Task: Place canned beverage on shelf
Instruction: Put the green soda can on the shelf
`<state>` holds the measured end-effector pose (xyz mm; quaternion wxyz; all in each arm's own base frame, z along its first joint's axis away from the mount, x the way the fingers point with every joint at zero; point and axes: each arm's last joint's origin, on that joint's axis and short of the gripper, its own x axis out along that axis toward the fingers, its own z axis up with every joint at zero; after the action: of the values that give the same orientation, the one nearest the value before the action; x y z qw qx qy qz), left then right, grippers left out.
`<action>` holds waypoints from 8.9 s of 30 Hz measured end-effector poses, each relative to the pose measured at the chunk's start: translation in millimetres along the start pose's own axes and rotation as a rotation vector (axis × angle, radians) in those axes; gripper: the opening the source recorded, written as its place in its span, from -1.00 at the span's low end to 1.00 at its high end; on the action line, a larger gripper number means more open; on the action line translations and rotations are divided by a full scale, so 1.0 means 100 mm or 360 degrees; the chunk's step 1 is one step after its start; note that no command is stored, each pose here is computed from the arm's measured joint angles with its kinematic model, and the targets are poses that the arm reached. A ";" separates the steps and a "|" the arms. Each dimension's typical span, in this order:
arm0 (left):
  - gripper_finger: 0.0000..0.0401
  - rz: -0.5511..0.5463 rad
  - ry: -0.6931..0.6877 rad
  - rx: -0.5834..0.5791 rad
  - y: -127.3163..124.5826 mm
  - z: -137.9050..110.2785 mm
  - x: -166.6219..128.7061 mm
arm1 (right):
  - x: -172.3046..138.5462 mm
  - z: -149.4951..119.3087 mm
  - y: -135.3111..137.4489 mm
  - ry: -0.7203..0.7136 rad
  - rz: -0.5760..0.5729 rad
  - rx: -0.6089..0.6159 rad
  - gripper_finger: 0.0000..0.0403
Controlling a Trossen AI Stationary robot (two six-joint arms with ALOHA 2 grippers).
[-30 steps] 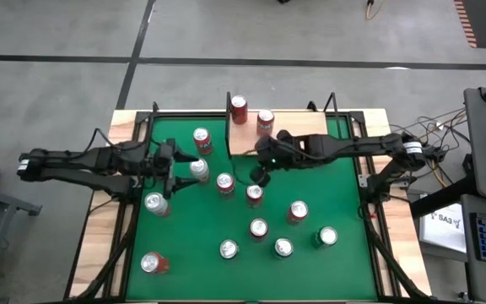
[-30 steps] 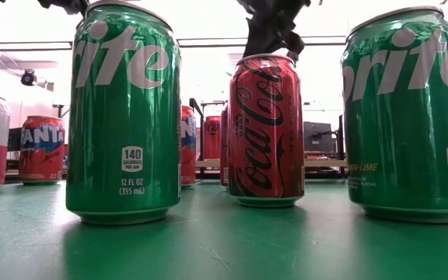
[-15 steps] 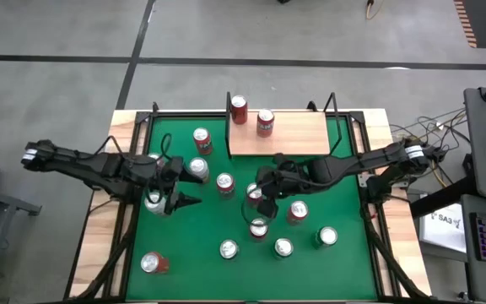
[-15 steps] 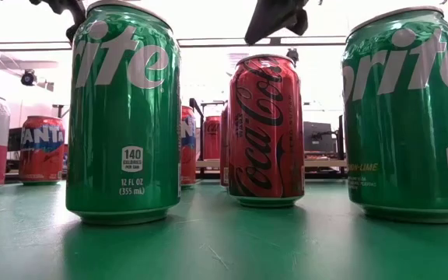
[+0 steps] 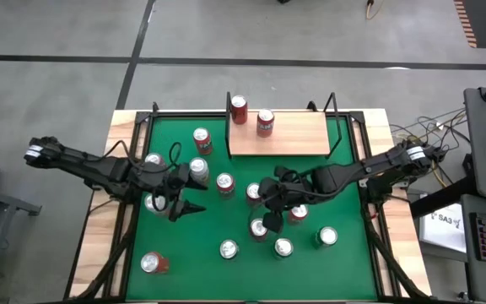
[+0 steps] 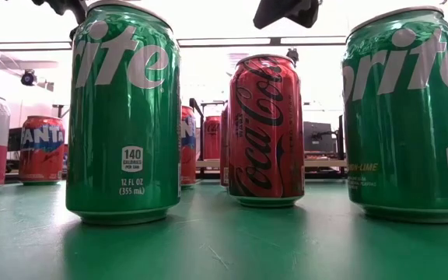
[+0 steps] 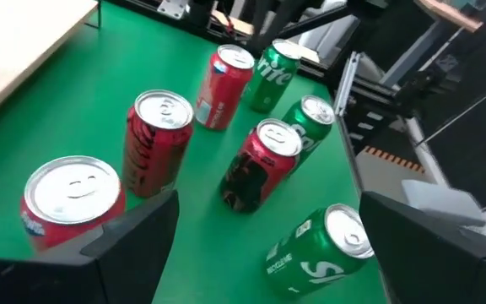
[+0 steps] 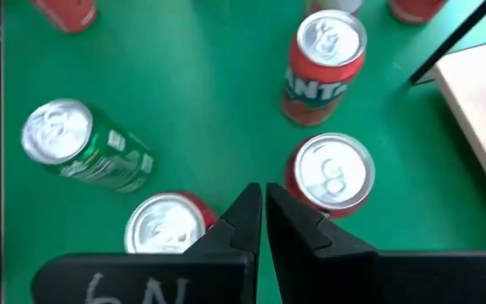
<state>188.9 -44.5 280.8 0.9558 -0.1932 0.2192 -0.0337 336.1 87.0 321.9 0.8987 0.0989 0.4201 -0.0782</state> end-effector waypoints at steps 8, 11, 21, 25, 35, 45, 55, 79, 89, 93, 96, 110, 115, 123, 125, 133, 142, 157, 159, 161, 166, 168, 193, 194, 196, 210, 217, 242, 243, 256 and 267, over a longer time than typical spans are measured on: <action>0.72 0.0020 -0.0018 0.0193 -0.02 0.03 0.09 | -0.01 -0.01 0.06 -0.0023 0.0015 -0.0018 -0.94; 0.72 0.0069 -0.0011 0.0224 -0.01 0.02 0.16 | -0.03 -0.05 0.12 -0.0015 0.0038 0.0007 -0.94; 0.72 0.0351 0.0047 0.0480 0.07 -0.06 0.42 | -0.07 -0.12 0.25 0.0005 0.0082 0.0027 -0.94; 0.72 0.0433 0.0069 0.0513 0.09 -0.09 0.49 | -0.07 -0.12 0.25 0.0003 0.0080 0.0030 -0.94; 0.72 0.0525 0.0118 0.0548 0.13 -0.16 0.66 | -0.06 -0.11 0.26 -0.0016 0.0086 -0.0007 -0.94; 0.72 0.0479 0.0049 0.0501 0.09 -0.12 0.61 | -0.05 -0.11 0.26 -0.0044 0.0033 0.0004 -0.94; 0.72 0.0411 -0.0006 0.0486 0.06 -0.08 0.57 | -0.05 -0.11 0.25 -0.0054 0.0012 0.0006 -0.94; 0.72 0.0343 -0.0117 0.0641 0.01 0.00 0.57 | -0.07 -0.25 0.20 0.0250 0.0013 0.0499 -0.84; 0.72 0.0332 -0.0175 0.0701 -0.01 0.04 0.57 | -0.17 -0.46 0.05 0.0857 -0.0119 0.0969 -0.87; 0.72 0.0330 -0.0205 0.0749 -0.01 0.06 0.57 | -0.22 -0.55 0.07 0.1001 -0.0175 0.0976 -0.91; 0.72 0.0324 -0.0249 0.0786 -0.03 0.09 0.56 | -0.23 -0.56 0.08 0.0987 -0.0191 0.0940 -0.88; 0.72 0.0320 -0.0341 0.0897 -0.06 0.14 0.55 | -0.29 -0.64 0.10 0.1155 -0.0274 0.1118 0.01; 0.72 0.0319 -0.0342 0.0894 -0.06 0.14 0.55 | -0.36 -0.74 0.11 0.1233 -0.0417 0.1105 0.37; 0.72 0.0318 -0.0345 0.0879 -0.06 0.14 0.55 | -0.46 -0.91 0.32 0.1213 -0.0507 0.1132 0.59; 0.72 0.0318 -0.0346 0.0878 -0.06 0.14 0.55 | -0.48 -0.96 0.38 0.1209 -0.0524 0.1158 0.60; 0.72 0.0306 -0.0406 0.0858 -0.07 0.18 0.55 | -0.53 -1.12 0.50 0.1155 -0.0614 0.1214 0.58; 0.72 0.0301 -0.0426 0.0842 -0.08 0.19 0.54 | -0.39 -1.27 0.49 0.1143 -0.0662 0.1175 0.60; 0.72 0.0292 -0.0446 0.0808 -0.08 0.20 0.54 | -0.05 -1.56 0.41 0.1106 -0.0686 0.1190 0.55; 0.72 0.0292 -0.0447 0.0808 -0.08 0.20 0.54 | -0.05 -1.57 0.40 0.1082 -0.0700 0.1196 0.53; 0.72 0.0291 -0.0447 0.0805 -0.08 0.20 0.54 | -0.05 -1.56 0.41 0.1073 -0.0701 0.1191 0.51; 0.72 0.0290 -0.0448 0.0797 -0.08 0.20 0.54 | -0.05 -1.54 0.41 0.1022 -0.0699 0.1180 0.44; 0.72 0.0290 -0.0449 0.0797 -0.08 0.20 0.54 | -0.05 -1.53 0.41 0.1015 -0.0699 0.1179 0.40; 0.72 0.0218 -0.0510 0.0756 -0.11 0.23 0.53 | -0.60 -1.09 0.40 0.0674 -0.0721 0.1101 0.36; 0.72 0.0206 -0.0521 0.0755 -0.11 0.24 0.53 | -0.65 -1.05 0.39 0.0654 -0.0720 0.1088 0.36; 0.72 0.0200 -0.0528 0.0753 -0.12 0.24 0.53 | -0.76 -0.99 0.37 0.0622 -0.0728 0.1032 0.36; 0.72 -0.0066 -0.0561 0.0749 -0.18 0.26 0.52 | -1.33 -0.51 0.02 0.0030 -0.0568 0.0663 0.36; 0.72 -0.0068 -0.0575 0.0745 -0.18 0.27 0.52 | -1.28 -0.35 0.04 -0.0233 -0.0531 0.0431 0.36; 0.72 -0.0060 -0.0720 0.0868 -0.19 0.28 0.72 | -0.50 0.00 0.19 -0.0194 -0.0437 0.0083 0.36; 0.72 -0.0052 -0.0706 0.0869 -0.18 0.27 0.76 | -0.50 0.01 0.19 -0.0200 -0.0436 0.0088 0.36; 0.72 0.0205 -0.0608 0.0870 0.02 0.19 1.14 | -0.48 0.09 0.11 -0.0189 -0.0350 0.0126 0.36; 0.72 0.0358 -0.0454 0.0925 0.00 0.29 1.47 | -0.47 0.13 0.06 -0.0194 -0.0336 0.0160 0.36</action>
<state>334.3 -56.4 245.4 0.9896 0.1099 0.0845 0.0382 317.4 92.7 366.4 0.9031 0.0941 0.3685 -0.1992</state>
